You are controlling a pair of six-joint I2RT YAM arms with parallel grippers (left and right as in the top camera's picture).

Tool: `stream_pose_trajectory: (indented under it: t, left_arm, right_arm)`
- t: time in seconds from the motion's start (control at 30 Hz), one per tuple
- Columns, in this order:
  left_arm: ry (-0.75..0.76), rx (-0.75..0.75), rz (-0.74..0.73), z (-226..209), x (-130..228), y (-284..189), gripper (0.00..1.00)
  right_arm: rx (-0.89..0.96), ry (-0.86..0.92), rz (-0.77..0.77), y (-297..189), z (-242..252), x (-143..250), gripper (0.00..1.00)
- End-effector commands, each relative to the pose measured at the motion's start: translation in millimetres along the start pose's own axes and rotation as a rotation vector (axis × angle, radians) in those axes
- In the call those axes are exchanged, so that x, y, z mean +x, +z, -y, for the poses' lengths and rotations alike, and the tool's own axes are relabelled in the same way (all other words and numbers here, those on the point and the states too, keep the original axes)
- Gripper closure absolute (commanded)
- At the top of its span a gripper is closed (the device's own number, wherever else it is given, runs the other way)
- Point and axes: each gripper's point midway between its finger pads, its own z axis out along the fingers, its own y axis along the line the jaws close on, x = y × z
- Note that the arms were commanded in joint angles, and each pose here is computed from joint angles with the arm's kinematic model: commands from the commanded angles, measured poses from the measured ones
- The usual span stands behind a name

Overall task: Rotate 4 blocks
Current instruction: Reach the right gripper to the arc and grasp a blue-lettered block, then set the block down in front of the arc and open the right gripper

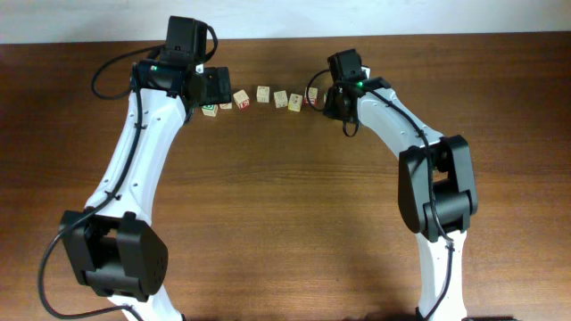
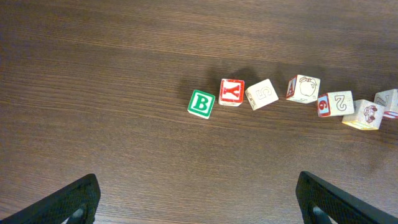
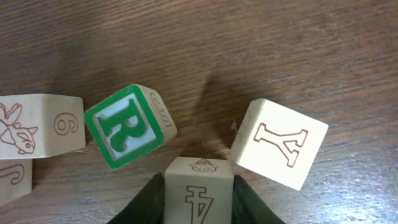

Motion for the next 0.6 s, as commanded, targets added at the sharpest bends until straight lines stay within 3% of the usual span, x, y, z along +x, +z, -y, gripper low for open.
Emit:
stream_pose_trajectory:
  t: [0.0,0.23,0.3,0.47,0.57]
  left_arm:
    - [-0.020,-0.012,0.012,-2,-5,-1,0.01]
    - [-0.020,-0.012,0.012,-2,-5,-1,0.01]
    - [-0.020,-0.012,0.012,-2,-5,-1,0.01]
    - [-0.020,-0.012,0.012,-2,-5,-1,0.01]
    - [-0.020,-0.012,0.012,-2,-5,-1,0.01]
  right_arm:
    - [0.041,-0.006,-0.041,-6,8,6,0.75]
    - [-0.104,-0.130,-0.528,-53,0,100,0.73]
    - [-0.082,-0.195,-0.626,-66,8,122,0.67]
    - [-0.062,-0.225,-0.633,-68,11,125,0.50]
    - [-0.009,-0.247,-0.432,-75,16,62,0.46]
